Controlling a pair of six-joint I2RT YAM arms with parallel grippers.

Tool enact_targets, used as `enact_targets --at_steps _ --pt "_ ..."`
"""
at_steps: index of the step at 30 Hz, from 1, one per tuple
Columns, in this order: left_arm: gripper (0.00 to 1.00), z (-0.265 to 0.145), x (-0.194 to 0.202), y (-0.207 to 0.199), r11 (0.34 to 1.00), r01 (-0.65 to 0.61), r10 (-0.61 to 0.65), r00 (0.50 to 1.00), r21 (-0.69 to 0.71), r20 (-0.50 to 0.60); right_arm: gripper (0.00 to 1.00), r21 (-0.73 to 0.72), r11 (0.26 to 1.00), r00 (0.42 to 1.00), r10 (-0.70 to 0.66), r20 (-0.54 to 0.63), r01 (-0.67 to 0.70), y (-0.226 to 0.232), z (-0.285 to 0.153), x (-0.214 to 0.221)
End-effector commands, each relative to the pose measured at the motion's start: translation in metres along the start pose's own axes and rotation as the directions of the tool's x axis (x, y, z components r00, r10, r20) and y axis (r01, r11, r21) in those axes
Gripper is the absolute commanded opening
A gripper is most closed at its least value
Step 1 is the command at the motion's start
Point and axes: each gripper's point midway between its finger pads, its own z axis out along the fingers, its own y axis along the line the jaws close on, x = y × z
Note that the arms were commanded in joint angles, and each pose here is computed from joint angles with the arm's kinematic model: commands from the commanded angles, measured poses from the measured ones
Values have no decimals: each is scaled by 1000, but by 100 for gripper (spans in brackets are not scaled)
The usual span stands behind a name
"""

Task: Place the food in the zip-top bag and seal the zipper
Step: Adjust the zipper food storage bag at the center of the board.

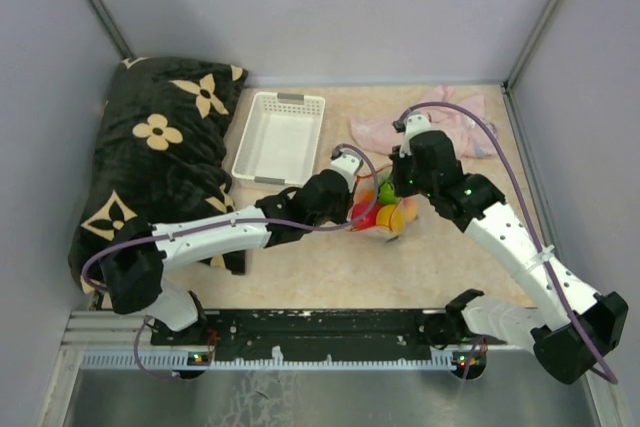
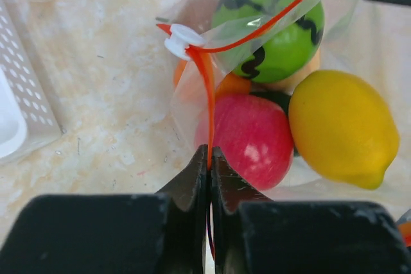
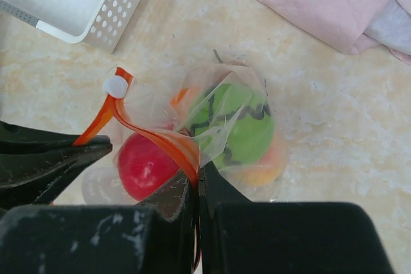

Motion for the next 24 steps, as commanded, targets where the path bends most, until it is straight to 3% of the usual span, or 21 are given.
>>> enact_targets --at_steps 1,4,8,15,24 --pt "6 -24 -40 4 999 30 -28 996 -25 79 2 -38 999 997 -8 79 11 6 0 -23" --pt "0 -34 -44 9 997 56 -53 997 -53 63 4 -55 998 996 -17 92 22 9 1 -27" --pt "0 -47 -48 12 991 109 -106 993 -71 48 11 -112 993 994 -38 104 50 19 -3 -33" --pt "0 -55 -50 24 957 226 -224 974 -181 30 38 -234 967 992 -77 103 99 38 -31 -35" --pt "0 -63 -49 32 814 507 -504 859 -283 90 58 -360 921 989 -136 63 149 56 -67 4"
